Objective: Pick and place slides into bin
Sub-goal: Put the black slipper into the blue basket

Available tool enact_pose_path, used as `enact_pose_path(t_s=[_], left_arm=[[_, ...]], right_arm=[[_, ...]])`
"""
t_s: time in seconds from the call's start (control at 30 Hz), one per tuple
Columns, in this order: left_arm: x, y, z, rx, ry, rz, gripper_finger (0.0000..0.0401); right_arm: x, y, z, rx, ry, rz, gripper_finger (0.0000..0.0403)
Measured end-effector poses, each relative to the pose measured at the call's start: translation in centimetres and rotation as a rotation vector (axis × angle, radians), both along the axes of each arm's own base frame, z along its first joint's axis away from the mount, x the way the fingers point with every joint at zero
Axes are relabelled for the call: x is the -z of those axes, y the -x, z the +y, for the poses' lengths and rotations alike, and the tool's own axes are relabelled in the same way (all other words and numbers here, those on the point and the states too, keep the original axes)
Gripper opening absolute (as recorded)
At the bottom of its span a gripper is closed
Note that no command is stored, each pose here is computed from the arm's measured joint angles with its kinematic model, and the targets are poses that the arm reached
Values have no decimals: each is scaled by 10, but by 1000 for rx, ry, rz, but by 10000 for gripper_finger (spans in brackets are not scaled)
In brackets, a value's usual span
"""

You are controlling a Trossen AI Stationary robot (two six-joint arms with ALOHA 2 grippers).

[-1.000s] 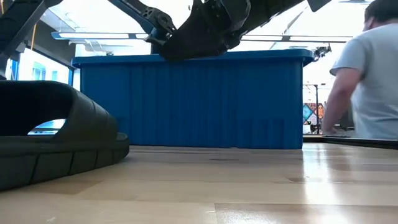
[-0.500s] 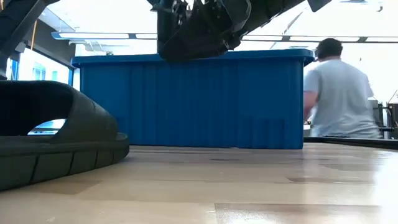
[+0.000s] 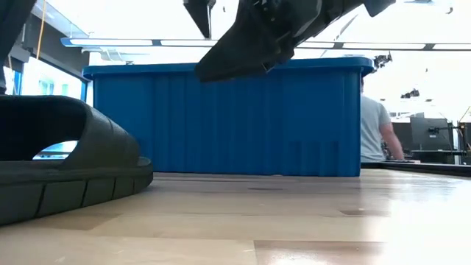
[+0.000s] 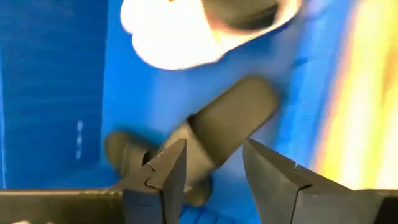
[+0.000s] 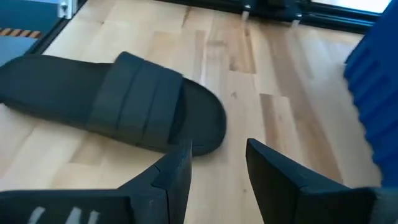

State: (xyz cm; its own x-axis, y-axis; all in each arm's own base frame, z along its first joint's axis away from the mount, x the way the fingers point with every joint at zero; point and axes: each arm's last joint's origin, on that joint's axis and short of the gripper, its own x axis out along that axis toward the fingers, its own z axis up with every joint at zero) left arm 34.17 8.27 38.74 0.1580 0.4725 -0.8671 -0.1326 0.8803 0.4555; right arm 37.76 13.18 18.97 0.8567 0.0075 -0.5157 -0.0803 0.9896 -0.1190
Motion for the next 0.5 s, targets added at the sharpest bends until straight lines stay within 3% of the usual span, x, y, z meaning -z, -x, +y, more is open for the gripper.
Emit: enact_pose_path(t_s=[0.27,0.5], left_arm=[[-28,16,-88,303,39,-78,142],[-25,31,-184,529,88,-90,141]], right_arm=[[1,5,14,-49,-13,12,142],[1,11,25,-49,-7,10,142]])
